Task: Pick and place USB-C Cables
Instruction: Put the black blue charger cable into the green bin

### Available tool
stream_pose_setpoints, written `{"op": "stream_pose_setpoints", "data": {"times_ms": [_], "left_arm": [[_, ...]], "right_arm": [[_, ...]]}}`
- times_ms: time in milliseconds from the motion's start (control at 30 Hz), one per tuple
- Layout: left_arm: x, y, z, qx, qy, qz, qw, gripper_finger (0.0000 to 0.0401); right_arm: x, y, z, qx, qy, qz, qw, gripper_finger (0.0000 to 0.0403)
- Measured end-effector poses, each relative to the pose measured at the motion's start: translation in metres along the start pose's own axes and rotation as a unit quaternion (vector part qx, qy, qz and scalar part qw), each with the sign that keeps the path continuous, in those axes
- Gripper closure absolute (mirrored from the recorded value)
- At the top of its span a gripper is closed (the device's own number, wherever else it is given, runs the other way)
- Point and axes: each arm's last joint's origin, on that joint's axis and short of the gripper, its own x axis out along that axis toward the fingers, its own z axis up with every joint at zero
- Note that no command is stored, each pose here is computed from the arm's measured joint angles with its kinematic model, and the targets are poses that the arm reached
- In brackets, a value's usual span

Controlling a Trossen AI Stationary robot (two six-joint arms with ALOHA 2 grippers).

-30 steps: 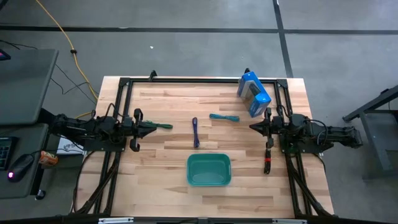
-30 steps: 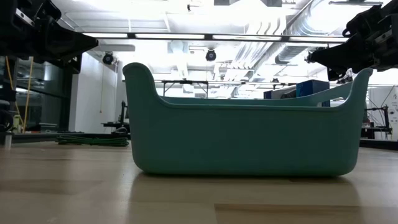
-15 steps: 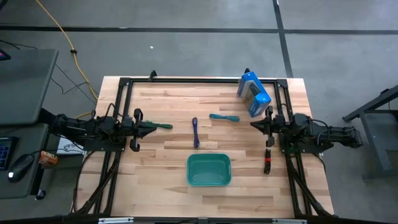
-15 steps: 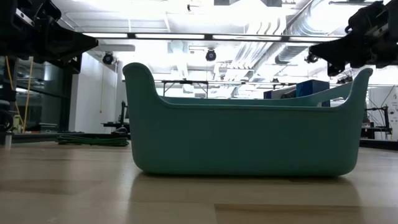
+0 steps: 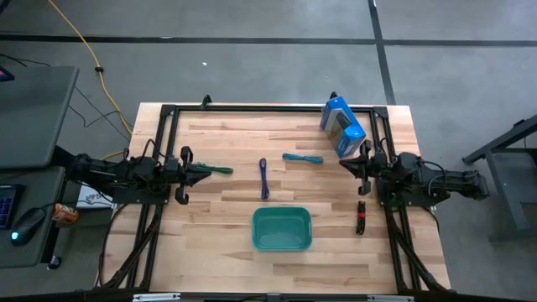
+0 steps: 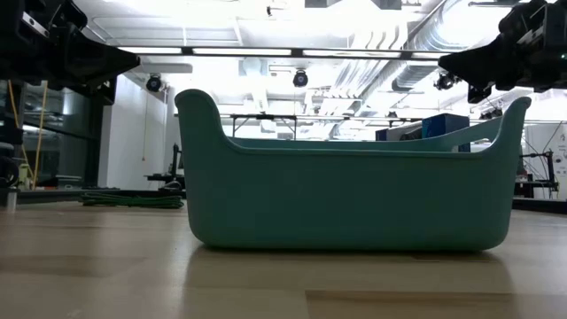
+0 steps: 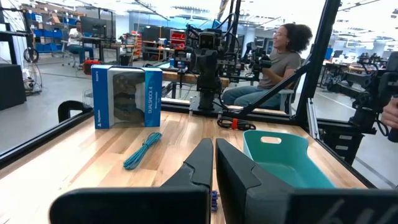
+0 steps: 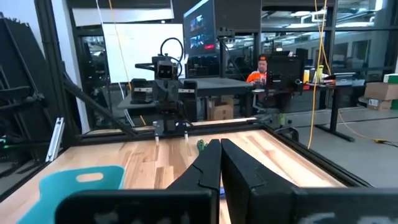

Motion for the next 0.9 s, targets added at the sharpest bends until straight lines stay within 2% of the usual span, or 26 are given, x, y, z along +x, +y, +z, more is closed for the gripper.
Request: {"op": "stream_pose_setpoints", "data": {"times_ms": [167,267,567,667,900], "left_arm": [[0.0,0.0,0.0,0.0,0.0,0.0,1.0,0.0401],[0.0,0.0,0.0,0.0,0.0,0.0,1.0,0.0401],[0.0,0.0,0.0,0.0,0.0,0.0,1.0,0.0401],[0.0,0.0,0.0,0.0,0.0,0.0,1.0,0.0401],[0.0,0.0,0.0,0.0,0.0,0.0,1.0,0.0401]], "right_arm": [[0.0,0.0,0.001,0.025,-0.004,-0.001,1.0,0.0399],[0.0,0.0,0.002,0.06,-0.01,-0.004,0.998,0.0376],[0.0,-0.002,-0.004,0.103,0.02,-0.029,0.994,0.0217],[0.0,-0.001,-0.005,0.104,0.024,-0.025,0.994,0.0181],[0.002,-0.001,0.011,0.124,-0.017,-0.021,0.992,0.0166]]}}
